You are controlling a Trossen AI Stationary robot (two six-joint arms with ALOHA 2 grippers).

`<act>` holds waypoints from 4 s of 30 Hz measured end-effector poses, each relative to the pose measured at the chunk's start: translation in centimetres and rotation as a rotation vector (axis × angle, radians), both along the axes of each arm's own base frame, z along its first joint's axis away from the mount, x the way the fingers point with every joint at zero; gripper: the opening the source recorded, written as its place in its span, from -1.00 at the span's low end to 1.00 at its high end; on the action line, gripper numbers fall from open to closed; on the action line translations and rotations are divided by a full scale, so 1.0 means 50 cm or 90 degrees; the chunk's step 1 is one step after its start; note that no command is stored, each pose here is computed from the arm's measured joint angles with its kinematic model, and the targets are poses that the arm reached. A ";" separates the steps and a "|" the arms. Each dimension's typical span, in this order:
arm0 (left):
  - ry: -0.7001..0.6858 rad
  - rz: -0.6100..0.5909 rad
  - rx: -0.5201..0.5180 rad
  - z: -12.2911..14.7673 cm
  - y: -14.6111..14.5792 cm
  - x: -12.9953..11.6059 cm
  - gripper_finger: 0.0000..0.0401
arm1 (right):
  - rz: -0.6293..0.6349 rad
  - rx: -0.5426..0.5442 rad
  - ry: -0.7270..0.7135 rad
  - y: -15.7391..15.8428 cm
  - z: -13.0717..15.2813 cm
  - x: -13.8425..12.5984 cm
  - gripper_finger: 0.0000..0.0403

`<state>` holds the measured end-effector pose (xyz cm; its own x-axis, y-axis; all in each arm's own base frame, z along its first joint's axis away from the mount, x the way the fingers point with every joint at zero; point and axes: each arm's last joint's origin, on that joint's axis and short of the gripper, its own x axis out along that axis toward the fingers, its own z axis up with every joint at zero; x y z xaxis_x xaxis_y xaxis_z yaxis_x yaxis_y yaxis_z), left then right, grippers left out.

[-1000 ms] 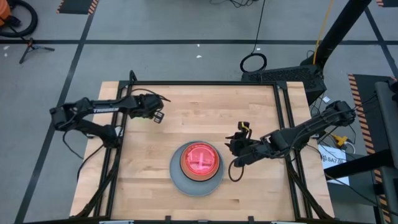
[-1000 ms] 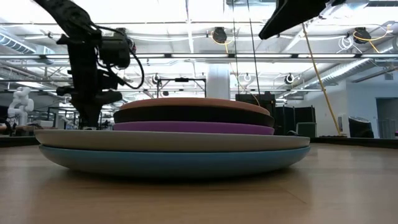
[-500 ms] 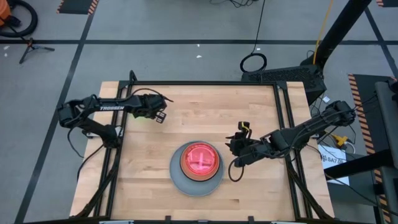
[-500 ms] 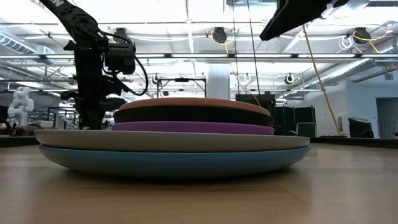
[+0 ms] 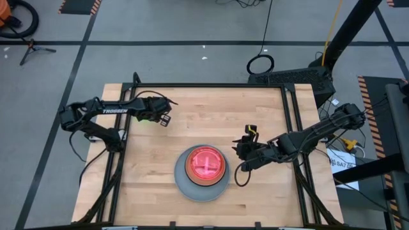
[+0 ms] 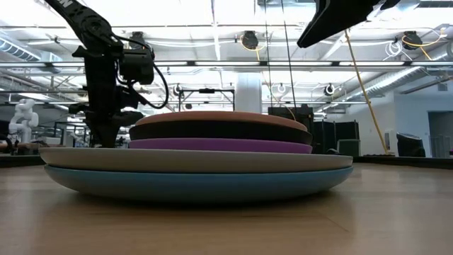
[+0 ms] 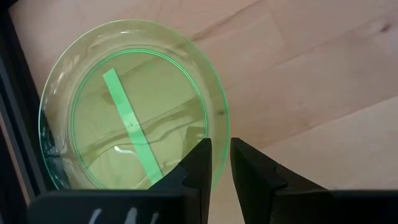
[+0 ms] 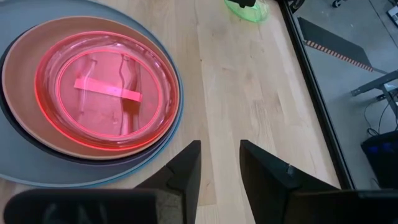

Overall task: Stack plastic plates
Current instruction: Stack the green transparent plate on top of the red transparent plate

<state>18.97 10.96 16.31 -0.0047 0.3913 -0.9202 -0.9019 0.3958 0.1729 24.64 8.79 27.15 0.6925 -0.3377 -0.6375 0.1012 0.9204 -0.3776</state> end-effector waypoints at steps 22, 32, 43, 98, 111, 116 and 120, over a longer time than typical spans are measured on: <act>-0.008 0.010 0.000 0.000 0.000 0.001 -0.79 | -0.016 0.006 0.014 -0.002 -0.004 -0.005 -0.49; -0.004 0.018 0.019 0.001 0.002 0.001 -0.46 | -0.016 0.006 0.014 -0.002 -0.004 -0.005 -0.49; 0.000 -0.009 0.018 -0.019 -0.006 0.022 -0.42 | -0.019 0.007 0.017 -0.003 -0.005 -0.006 -0.49; 0.122 -0.126 0.025 -0.021 -0.066 0.102 -0.98 | -0.025 0.010 0.018 -0.003 -0.006 -0.007 -0.49; 0.068 -0.354 0.076 0.131 -0.159 0.207 -0.98 | -0.042 0.015 0.035 -0.006 -0.011 -0.013 -0.49; 0.029 -0.578 0.045 0.191 -0.257 0.234 -0.98 | -0.042 0.014 0.036 -0.006 -0.011 -0.014 -0.49; -0.015 -0.693 0.059 0.236 -0.340 0.240 -0.98 | -0.042 0.014 0.036 -0.006 -0.011 -0.014 -0.49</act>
